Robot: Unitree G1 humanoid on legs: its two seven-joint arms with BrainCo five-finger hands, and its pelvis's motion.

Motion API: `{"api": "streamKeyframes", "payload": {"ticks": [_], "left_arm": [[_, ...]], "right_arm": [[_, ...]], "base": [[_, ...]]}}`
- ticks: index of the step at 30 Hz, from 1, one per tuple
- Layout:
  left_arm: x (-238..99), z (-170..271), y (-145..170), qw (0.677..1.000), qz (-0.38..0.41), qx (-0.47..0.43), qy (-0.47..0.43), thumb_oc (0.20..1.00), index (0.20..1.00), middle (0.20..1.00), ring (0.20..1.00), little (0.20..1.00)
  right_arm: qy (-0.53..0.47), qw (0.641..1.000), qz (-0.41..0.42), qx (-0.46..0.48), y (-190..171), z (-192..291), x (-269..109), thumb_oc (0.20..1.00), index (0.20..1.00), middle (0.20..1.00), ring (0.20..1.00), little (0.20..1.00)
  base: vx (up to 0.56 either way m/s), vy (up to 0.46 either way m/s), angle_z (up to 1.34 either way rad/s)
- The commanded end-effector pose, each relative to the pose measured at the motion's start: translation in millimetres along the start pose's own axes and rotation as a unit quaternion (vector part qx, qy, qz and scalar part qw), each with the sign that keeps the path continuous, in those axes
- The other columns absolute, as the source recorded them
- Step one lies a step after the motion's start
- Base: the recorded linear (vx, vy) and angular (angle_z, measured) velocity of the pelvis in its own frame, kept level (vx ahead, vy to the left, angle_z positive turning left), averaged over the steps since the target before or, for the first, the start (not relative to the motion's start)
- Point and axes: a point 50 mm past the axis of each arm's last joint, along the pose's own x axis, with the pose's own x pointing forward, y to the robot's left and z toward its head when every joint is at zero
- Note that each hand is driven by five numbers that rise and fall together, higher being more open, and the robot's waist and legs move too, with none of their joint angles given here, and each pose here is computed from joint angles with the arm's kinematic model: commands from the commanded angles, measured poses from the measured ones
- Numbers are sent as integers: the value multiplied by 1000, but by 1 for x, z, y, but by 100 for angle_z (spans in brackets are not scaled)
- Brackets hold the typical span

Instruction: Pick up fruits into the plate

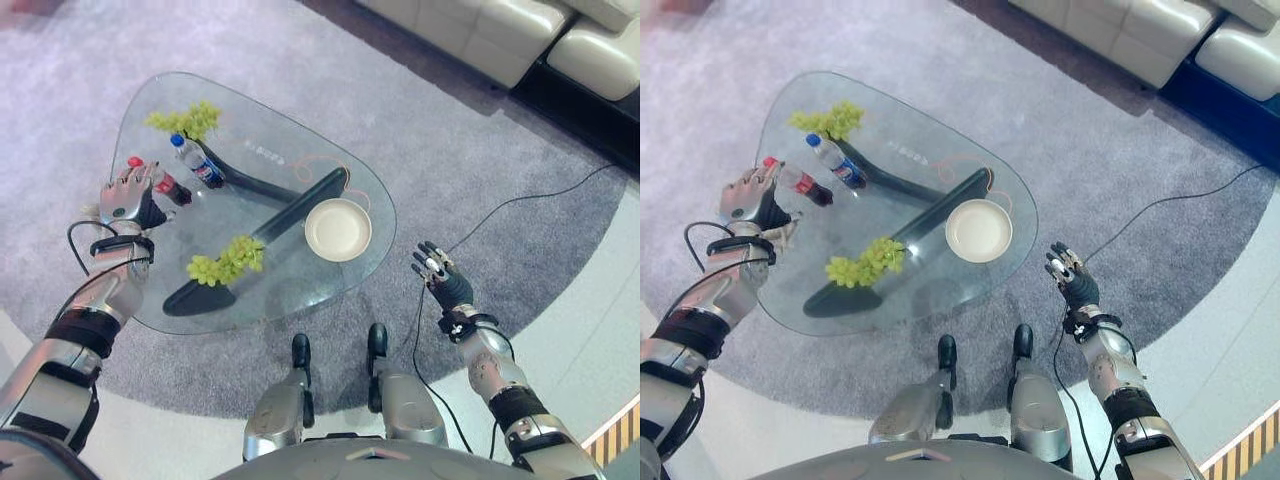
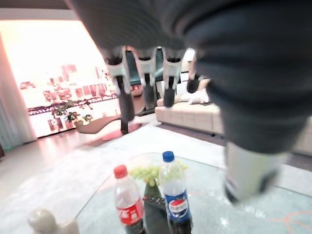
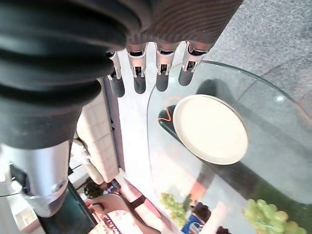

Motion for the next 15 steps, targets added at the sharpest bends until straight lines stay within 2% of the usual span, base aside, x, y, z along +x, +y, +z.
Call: {"api": "streamKeyframes", "payload": {"ticks": [1, 15], "left_arm": [[10, -7, 6, 1000, 14, 15, 23, 1000, 1000, 1000, 1000, 1000], [45, 12, 20, 998, 12, -11, 59, 1000, 1000, 1000, 1000, 1000]], "right_arm": [[-11, 1000, 8, -14, -2, 8, -1, 1000, 1000, 1000, 1000, 1000], [-24, 998, 47, -39, 20, 27, 30, 1000, 1000, 1000, 1000, 1000]], "base": [[-156, 29, -7], [-92, 1, -16]]}}
